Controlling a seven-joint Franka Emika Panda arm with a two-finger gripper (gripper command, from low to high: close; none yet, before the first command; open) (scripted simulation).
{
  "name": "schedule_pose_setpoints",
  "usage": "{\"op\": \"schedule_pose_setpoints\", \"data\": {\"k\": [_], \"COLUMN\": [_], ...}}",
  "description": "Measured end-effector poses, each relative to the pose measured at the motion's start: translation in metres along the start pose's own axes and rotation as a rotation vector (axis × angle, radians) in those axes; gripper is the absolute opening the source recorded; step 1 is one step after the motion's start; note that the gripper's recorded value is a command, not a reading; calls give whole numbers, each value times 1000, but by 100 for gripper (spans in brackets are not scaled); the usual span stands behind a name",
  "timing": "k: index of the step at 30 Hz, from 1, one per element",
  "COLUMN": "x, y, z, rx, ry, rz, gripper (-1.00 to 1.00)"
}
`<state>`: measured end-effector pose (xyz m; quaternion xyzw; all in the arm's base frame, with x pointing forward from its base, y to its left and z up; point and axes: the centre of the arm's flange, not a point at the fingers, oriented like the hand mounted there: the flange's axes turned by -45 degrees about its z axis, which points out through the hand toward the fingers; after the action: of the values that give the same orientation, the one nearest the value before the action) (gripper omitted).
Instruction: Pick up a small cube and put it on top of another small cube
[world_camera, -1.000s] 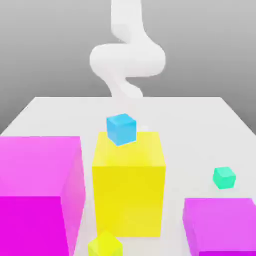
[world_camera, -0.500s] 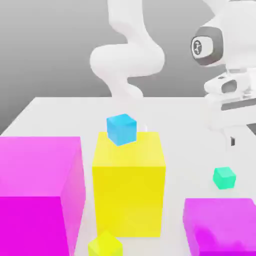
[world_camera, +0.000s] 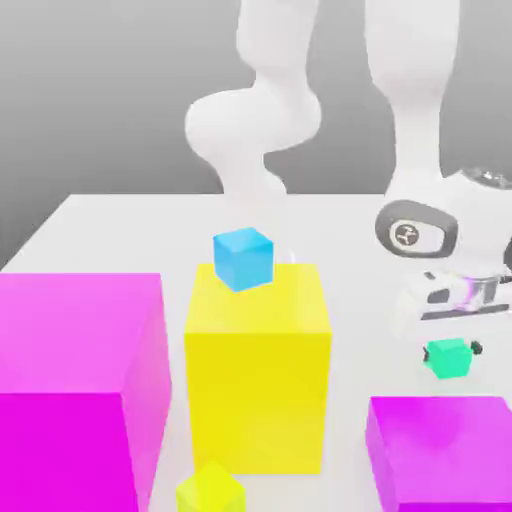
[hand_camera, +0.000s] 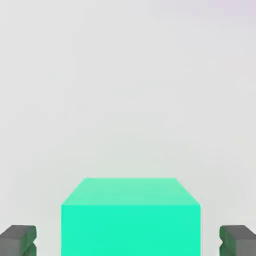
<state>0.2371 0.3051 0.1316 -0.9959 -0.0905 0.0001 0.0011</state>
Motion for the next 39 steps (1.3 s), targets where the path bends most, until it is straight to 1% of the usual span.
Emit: {"op": "schedule_pose_setpoints", "data": {"k": [4,10,13,20,26,31,36,37,39], "x": [0,0,22,74,90,80,48,40,36], "y": [0,0,21,98,180,249,311,321,329], "z": [1,-51,-80,-153,-218,-270,-320,-327,-313], "rx": [0,-2,-3,4,8,8,5,4,4], "ry": [1,2,1,-2,-2,0,1,1,1], "rz": [-1,0,21,63,104,141,179,186,192], "gripper": [-100,-100,-100,-100,-100,-100,-100,-100,-100]}}
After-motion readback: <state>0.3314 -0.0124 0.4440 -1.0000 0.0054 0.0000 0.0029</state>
